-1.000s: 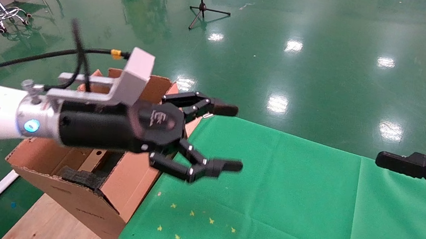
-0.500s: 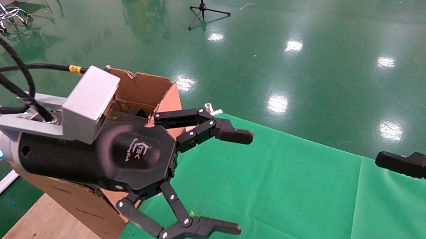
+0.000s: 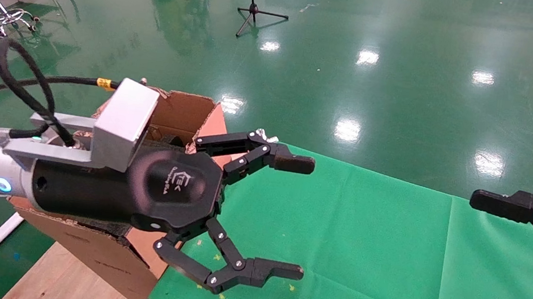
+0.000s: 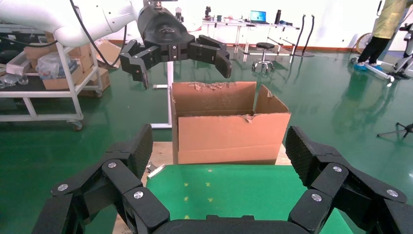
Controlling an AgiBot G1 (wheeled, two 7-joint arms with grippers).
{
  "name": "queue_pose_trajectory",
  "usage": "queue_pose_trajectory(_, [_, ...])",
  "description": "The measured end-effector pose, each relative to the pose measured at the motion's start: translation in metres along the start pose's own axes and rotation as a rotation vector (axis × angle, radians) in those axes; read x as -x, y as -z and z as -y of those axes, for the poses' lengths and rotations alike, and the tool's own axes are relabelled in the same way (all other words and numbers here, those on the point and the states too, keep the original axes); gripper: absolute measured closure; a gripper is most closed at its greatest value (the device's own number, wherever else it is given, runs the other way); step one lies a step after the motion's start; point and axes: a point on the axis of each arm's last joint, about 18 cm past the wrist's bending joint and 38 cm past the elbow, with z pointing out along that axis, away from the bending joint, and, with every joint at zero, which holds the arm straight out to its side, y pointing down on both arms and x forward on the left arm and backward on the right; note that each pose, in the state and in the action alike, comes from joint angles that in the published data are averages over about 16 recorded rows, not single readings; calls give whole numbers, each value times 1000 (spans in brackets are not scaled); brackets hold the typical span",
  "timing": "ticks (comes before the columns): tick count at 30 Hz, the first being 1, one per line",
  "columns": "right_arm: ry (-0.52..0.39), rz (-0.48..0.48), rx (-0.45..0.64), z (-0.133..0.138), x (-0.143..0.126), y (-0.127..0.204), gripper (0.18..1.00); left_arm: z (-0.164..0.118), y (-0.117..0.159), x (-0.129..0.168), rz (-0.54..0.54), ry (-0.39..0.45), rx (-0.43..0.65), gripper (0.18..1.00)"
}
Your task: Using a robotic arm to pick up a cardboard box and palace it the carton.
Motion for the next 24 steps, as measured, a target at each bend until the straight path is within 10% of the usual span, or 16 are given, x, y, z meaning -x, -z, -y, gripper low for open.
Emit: queue_pose_trajectory(24, [0,0,0,0,0,0,178,-1,0,3,8,5,6,184])
